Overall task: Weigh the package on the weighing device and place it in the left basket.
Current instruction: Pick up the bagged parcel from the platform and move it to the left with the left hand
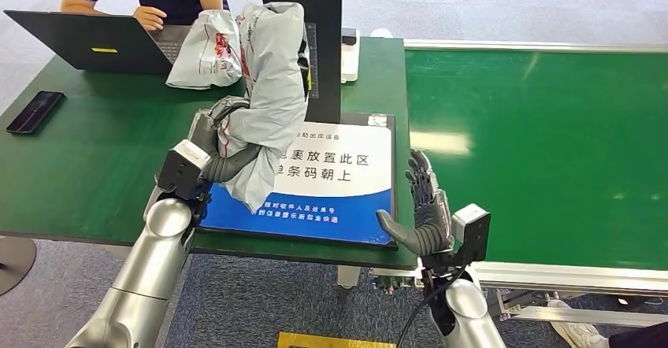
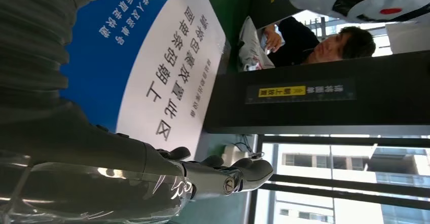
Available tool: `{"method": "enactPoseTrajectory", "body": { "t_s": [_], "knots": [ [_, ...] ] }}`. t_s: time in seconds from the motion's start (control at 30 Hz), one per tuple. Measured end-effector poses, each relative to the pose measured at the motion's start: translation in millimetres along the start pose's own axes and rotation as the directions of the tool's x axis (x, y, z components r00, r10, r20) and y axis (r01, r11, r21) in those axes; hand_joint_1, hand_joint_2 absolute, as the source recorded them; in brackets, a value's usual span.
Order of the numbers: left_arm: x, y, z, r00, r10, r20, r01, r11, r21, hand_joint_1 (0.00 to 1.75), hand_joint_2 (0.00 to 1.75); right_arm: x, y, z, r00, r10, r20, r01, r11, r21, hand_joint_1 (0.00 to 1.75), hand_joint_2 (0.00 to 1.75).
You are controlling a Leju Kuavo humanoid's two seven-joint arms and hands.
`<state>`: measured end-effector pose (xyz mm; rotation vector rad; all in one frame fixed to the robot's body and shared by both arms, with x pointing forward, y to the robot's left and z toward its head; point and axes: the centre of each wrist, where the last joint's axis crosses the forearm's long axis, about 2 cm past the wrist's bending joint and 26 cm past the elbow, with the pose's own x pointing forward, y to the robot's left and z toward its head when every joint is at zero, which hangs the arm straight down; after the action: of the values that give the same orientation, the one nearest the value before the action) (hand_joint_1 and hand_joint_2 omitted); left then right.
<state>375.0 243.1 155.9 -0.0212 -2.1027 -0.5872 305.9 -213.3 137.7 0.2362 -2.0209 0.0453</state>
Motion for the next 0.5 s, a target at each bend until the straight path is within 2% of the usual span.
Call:
{"method": "enactPoseTrajectory", "body": {
  "t_s": [0.17, 0.5],
  "knots": [
    [5.1, -1.5, -1.9, 0.999, -0.028, 0.019, 0.027, 0.998, 0.06, 1.75, 1.75, -12.2, -2.4, 6.3, 0.998, -0.015, -0.064, 0.013, 0.999, -0.045, 0.0, 1.75],
    [9.2, -1.9, -4.9, 0.999, -0.024, 0.038, 0.021, 0.996, 0.086, 1.75, 1.75, -21.2, -3.9, 11.2, 0.992, -0.039, -0.118, 0.031, 0.997, -0.069, 0.0, 1.75]
  ]
}}
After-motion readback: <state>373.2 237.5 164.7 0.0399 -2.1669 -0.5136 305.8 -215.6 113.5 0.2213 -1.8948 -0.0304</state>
